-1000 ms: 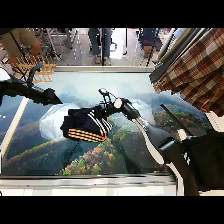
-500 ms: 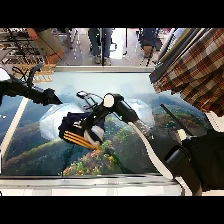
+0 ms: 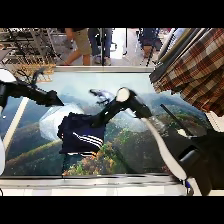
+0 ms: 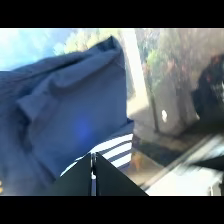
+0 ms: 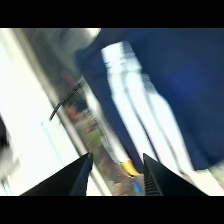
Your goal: Fold the clothes and pants, and hang the long-sleeved shirts on hangers.
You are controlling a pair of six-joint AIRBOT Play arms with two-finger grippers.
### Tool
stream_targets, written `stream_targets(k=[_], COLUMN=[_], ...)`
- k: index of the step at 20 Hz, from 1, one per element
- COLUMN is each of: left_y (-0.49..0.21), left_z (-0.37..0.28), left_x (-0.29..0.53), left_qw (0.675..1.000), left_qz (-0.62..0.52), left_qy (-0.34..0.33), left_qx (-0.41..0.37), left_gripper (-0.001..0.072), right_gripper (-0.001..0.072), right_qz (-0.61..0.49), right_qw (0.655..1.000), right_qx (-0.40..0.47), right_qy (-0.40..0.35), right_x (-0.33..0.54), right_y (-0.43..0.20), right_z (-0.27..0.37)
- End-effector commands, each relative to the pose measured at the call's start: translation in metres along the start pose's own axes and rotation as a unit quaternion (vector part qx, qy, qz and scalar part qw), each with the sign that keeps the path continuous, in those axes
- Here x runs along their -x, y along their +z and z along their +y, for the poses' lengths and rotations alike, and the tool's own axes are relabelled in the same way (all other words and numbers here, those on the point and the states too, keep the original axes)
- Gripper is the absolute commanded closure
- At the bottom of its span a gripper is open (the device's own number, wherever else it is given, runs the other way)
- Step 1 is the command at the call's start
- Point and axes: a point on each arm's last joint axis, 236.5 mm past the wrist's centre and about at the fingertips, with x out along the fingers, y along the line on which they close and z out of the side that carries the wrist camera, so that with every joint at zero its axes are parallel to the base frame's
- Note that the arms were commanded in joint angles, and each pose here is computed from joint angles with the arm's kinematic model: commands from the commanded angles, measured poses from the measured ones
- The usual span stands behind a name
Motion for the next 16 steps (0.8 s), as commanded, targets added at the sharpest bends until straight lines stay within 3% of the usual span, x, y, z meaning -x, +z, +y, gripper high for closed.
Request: stream_targets(k=[1,5,10,16], left_y=[-0.012,-0.046,-0.068,-0.07], left_z=[0.017,0.064,0.093,0.095], left_x=[-0.047,-0.103,-0.137,-0.141], left_qw=[0.998,0.985,0.976,0.975], left_qz=[0.058,0.154,0.203,0.208], left_qy=[0.015,0.074,0.07,0.069], left_qx=[0.003,0.012,0.039,0.042], left_gripper=[0.0697,0.0698,0.0697,0.0697], right_gripper=[0.0252,0.0022,0.0014,0.0023], right_qz=[-0.055,-0.072,-0.103,-0.051], right_qw=[0.988,0.954,0.916,0.911], right_qx=[-0.141,-0.29,-0.382,-0.401], right_qy=[-0.025,-0.007,0.066,0.079], right_x=[0.036,-0.023,-0.073,-0.128], right_y=[-0.001,-0.036,-0.033,-0.034], right_z=[-0.062,-0.108,-0.123,-0.101])
